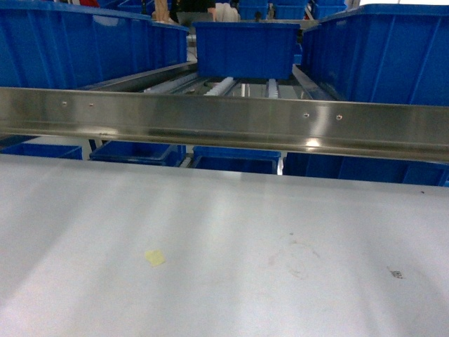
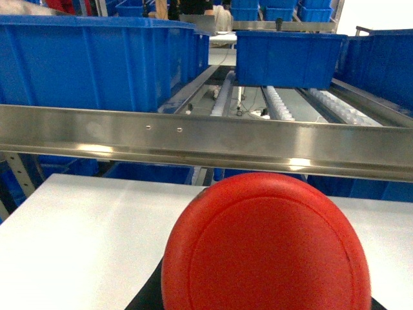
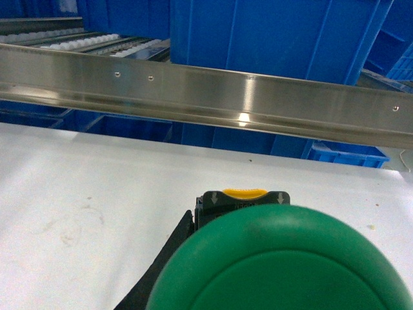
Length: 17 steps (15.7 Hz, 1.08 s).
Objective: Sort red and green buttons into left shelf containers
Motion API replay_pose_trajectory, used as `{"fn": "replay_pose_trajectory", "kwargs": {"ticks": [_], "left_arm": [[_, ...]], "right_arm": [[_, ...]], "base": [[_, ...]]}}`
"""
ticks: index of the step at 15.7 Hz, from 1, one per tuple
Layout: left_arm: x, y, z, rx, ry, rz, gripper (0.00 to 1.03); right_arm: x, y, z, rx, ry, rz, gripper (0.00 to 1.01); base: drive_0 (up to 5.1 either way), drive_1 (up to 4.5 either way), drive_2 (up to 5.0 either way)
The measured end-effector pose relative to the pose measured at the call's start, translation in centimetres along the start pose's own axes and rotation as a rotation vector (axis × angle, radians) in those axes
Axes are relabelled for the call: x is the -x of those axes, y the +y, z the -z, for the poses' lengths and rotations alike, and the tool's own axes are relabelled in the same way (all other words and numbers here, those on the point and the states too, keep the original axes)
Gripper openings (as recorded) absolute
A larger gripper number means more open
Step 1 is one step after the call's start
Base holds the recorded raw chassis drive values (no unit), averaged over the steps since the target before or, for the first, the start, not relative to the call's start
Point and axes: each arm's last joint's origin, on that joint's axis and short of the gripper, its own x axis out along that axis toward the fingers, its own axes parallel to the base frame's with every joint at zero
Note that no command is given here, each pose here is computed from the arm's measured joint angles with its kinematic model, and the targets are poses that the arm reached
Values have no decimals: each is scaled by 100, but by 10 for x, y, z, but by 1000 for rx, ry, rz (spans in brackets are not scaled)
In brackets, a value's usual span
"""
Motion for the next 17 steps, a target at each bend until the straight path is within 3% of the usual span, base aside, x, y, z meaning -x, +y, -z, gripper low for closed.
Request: {"fn": "replay_pose_trajectory", "kwargs": {"ticks": [2, 17], "left_arm": [[0, 0, 0, 0, 2, 5, 25], [0, 0, 0, 0, -1, 2, 24]], "right_arm": [[0, 0, 0, 0, 2, 0, 27], [0, 0, 0, 0, 2, -1, 27]], "base": [[0, 0, 0], [-489, 208, 284]]}}
